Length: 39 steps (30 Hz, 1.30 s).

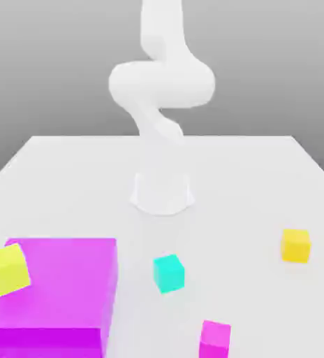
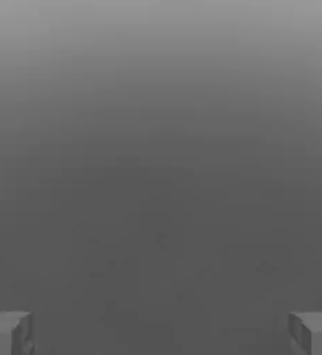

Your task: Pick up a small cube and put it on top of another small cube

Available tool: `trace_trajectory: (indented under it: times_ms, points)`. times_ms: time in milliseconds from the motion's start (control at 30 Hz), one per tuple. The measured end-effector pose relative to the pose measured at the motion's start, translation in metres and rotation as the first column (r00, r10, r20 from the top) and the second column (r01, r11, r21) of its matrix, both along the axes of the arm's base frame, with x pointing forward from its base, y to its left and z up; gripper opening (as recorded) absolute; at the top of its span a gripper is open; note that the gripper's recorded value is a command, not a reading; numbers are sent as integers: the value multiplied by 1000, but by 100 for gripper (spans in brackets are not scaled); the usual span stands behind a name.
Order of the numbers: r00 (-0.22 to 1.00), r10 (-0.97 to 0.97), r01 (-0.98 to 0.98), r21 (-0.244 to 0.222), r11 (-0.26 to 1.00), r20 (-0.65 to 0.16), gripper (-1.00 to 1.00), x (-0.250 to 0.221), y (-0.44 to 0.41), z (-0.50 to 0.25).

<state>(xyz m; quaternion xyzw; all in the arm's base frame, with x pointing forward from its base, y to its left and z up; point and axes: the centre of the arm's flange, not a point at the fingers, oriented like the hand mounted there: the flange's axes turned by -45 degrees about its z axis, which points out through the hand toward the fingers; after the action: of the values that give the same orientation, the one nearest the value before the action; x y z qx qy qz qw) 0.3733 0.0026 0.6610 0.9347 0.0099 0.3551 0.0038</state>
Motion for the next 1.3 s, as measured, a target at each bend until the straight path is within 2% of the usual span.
trace_trajectory:
  times_ms: [133,300,467,600,833,867,1100,1300]
  points:
    - [988,51,-57,-38,998,-142,0,35,4,-99]
    - [941,113,-139,-59,989,-318,0,43,8,-225]
    - [848,181,-235,-48,971,-498,0,12,10,-351]
    - [735,236,-315,-12,949,-635,0,-39,11,-454]
    - [706,247,-333,-2,943,-664,0,-54,11,-525]
    - [705,248,-333,-2,943,-664,-100,-54,11,-530]
    - [705,248,-333,-1,943,-665,-100,-55,11,-531]
    - [705,246,-332,-3,943,-665,-100,-53,11,-489]
